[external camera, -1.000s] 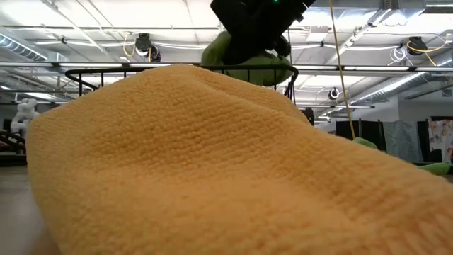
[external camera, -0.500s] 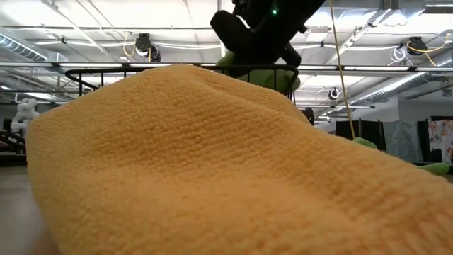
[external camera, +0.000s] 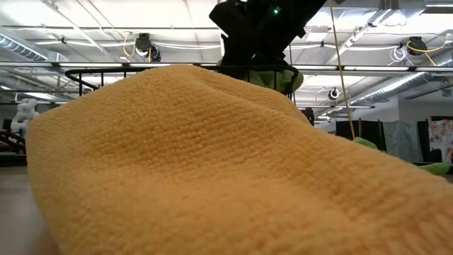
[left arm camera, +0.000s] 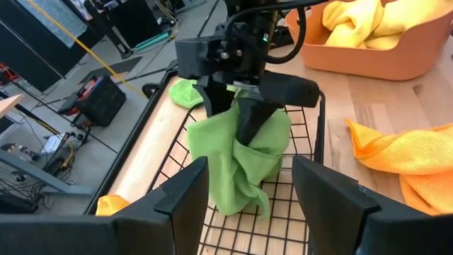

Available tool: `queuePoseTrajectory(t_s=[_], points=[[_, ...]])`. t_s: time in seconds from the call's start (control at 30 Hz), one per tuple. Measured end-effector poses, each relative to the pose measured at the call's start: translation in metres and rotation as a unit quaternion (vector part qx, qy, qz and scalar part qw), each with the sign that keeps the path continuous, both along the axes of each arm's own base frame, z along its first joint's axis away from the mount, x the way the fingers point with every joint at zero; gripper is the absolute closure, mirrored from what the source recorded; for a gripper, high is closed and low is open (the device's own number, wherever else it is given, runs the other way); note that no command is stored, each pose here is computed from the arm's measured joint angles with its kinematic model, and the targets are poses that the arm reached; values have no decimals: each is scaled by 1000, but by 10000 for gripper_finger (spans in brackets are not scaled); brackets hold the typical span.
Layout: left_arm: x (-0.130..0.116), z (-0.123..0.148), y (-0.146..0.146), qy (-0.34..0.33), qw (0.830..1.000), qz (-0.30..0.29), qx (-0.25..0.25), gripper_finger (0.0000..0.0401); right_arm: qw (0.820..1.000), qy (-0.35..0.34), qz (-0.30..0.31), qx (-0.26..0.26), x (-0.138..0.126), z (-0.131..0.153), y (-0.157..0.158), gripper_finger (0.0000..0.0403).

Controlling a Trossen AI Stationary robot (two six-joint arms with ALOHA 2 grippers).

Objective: Sort microfiber towel by color & place in baskets
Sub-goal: Put the bottom green microfiber cloth into the black wire basket, then put the green microfiber cloth into the black wire basket

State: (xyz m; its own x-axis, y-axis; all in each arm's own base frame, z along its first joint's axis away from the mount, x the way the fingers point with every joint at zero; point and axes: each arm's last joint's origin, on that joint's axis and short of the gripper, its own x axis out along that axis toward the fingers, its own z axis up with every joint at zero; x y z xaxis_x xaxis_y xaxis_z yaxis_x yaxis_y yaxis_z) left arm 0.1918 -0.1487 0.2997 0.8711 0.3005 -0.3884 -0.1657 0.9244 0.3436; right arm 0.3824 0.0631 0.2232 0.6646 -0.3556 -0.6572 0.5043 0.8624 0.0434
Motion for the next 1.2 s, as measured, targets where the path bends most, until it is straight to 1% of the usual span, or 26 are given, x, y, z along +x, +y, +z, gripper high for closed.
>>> queuePoseTrajectory(t_s=[0.13,0.23,0.4,0.57,0.63,0.73,0.8,0.97,1.03,1.1,1.2], points=[[0,0,0,0,1000,0,0,192,999,0,51,7,3,1,2,150],[0,0,0,0,1000,0,0,192,996,4,84,9,4,2,4,135],[0,0,0,2,1000,-3,-2,192,994,6,111,12,4,3,5,129],[0,0,0,2,1000,-3,-2,192,989,-25,145,-6,8,10,7,128],[0,0,0,2,1000,-3,-2,192,992,-15,125,-25,7,10,1,128],[0,0,0,2,1000,-3,-4,192,995,15,99,-20,5,5,-12,128],[0,0,-1,0,1000,-1,-10,192,996,26,85,-28,4,4,-19,128],[0,0,-1,1,1000,-1,-9,192,995,50,73,-44,0,3,-25,128],[-1,-1,0,4,1000,-1,-6,192,995,47,69,-59,-2,10,-26,128],[-1,-2,0,8,1000,-1,-2,192,993,60,62,-81,-7,19,-27,128],[-2,-2,1,11,1000,0,-1,192,990,72,50,-108,-15,40,-25,128]])
